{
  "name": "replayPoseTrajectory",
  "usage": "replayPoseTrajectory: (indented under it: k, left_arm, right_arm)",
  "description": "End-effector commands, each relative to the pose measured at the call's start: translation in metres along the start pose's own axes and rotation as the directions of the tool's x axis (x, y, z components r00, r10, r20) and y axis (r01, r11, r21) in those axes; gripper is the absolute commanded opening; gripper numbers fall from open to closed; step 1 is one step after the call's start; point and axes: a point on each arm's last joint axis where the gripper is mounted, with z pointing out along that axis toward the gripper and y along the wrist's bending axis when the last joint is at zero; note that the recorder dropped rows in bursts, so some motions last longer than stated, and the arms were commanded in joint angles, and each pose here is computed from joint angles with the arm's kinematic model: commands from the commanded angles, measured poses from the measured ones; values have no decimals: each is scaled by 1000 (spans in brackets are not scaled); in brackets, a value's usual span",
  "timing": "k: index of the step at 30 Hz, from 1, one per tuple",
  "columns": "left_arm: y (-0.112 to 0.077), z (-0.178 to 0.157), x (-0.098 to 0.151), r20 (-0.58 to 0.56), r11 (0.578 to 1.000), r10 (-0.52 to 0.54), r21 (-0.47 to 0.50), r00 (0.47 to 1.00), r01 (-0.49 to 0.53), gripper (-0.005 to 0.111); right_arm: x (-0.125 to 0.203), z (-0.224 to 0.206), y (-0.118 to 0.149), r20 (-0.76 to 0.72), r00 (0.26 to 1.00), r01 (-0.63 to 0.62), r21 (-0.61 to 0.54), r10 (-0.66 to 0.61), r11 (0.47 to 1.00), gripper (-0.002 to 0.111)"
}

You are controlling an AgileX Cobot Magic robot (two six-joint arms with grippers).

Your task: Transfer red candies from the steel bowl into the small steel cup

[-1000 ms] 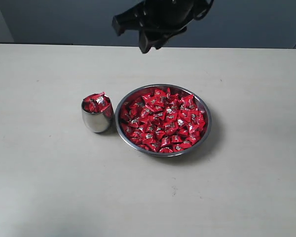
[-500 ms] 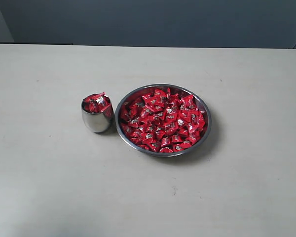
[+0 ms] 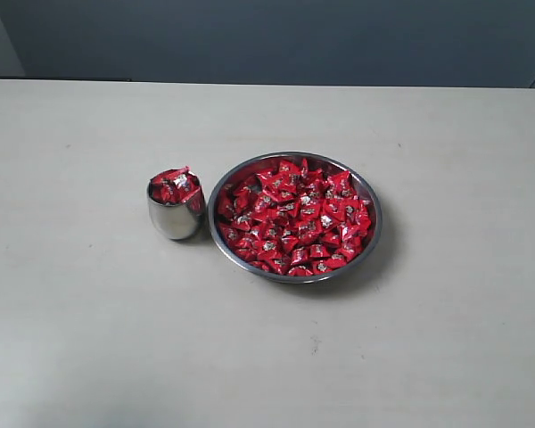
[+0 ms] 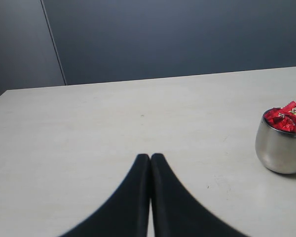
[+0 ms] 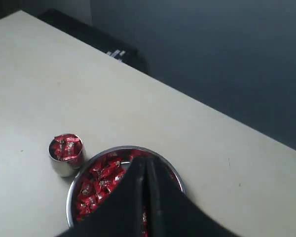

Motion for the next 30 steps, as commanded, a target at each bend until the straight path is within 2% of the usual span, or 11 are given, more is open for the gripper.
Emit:
replayPoseTrajectory:
  k: [1, 4, 8, 13, 26, 30]
  left_arm:
    - [0, -1, -3, 15, 1000, 0, -3, 1000, 0, 0]
    - [0, -1, -3, 15, 1000, 0, -3, 1000, 0, 0]
    - [0, -1, -3, 15, 1000, 0, -3, 1000, 0, 0]
    - [0, -1, -3, 15, 1000, 0, -3, 1000, 0, 0]
    - [0, -1, -3, 15, 1000, 0, -3, 1000, 0, 0]
    - [0, -1, -3, 15, 1000, 0, -3, 1000, 0, 0]
  right_arm:
    - [27, -23, -1, 136, 991, 12, 8, -13, 1000, -1]
    - [40, -31, -1, 184, 983, 11, 5, -12, 1000, -1]
    - [48, -37, 2, 135, 990, -40, -41, 45, 998, -1]
    - [49, -42, 5, 141, 986, -80, -80, 91, 994, -1]
    - [58, -37, 3, 63, 996, -55, -50, 58, 997, -1]
    - [71, -23, 5, 54, 997, -45, -44, 47, 998, -1]
